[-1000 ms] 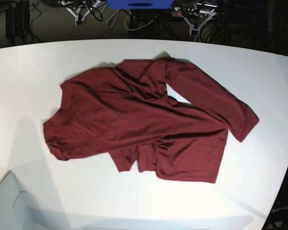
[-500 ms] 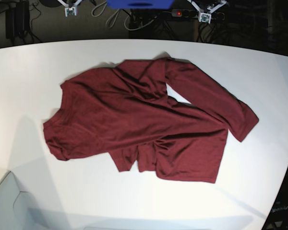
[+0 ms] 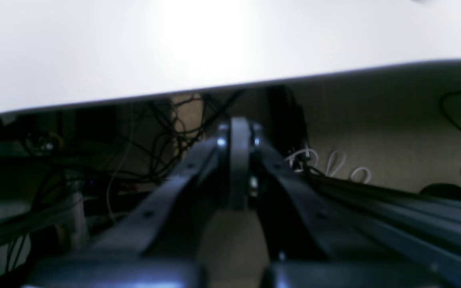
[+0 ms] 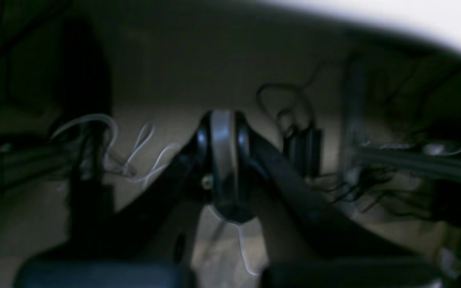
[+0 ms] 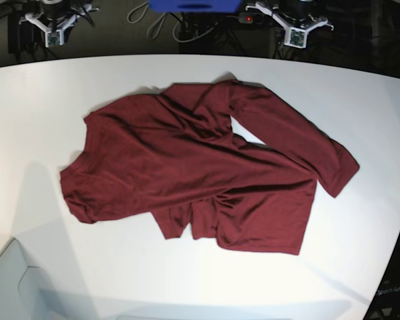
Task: Layout the t-shirt on the table in an organized manner, then fold the t-shirt properly
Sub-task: 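Lower both grippers onto the red shirt's edges and grasp them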
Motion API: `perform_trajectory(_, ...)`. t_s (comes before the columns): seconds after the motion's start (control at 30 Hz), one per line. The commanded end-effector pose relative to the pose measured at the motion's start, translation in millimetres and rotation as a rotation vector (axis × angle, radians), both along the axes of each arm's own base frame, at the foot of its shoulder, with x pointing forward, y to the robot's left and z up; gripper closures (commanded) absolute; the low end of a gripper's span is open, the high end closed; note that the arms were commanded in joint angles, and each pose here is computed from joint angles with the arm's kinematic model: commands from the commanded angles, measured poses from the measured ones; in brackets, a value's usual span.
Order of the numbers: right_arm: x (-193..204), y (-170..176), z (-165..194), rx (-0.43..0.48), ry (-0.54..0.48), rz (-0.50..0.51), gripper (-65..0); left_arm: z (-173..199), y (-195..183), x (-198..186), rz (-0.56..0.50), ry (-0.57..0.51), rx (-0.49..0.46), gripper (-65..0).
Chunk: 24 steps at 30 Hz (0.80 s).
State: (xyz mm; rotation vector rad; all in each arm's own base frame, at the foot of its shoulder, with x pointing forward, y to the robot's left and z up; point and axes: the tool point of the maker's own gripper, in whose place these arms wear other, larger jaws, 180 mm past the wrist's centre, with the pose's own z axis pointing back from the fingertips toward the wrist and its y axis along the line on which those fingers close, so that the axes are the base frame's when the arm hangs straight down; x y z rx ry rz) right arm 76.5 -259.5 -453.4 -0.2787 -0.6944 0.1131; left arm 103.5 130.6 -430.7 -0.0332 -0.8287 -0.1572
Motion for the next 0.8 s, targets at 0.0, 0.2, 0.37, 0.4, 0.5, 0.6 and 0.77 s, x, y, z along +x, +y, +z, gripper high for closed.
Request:
perform_trajectory(0.0, 9.4, 0.1, 15.5, -0.008, -0.053, 0.016, 0.0, 18.7, -1.8, 11.7, -0.004, -0.072, -0.006, -0.1)
perform_trajectory(0.2, 50.5, 13.9, 64.0, -0.01, -0.208, 0.058, 0.0, 59.2, -8.9, 40.6, -0.014, -0.199, -0.024, -0.1)
perform_trajectory(0.37, 83.2, 27.8, 79.8, 0.03, -0.306, 0.009, 0.0, 81.4, -10.3, 68.8, -0.016, -0.296, -0.029, -0.4)
perform_trajectory(0.4, 90.4, 29.2, 81.3, 0.036, -0.31, -0.002, 0.0, 85.6, -10.8, 72.6, -0.017, -0.311, -0.03, -0.4)
perform_trajectory(0.5, 107.1, 38.4, 82.1, 0.064, -0.287, -0.016, 0.0, 97.1, -11.7, 84.9, -0.018, -0.357, -0.033, -0.5)
perform_trajectory(0.6, 119.6, 50.4, 87.9, 0.092, -0.257, -0.019, 0.0, 103.0, -12.3, 94.2, -0.015, -0.386, -0.036, -0.6)
perform_trajectory(0.77, 136.6, 67.3, 103.4, 0.121, -0.265, 0.005, -9.3, 108.3, -7.0, 101.8, -0.01, -0.411, -0.025, -10.6)
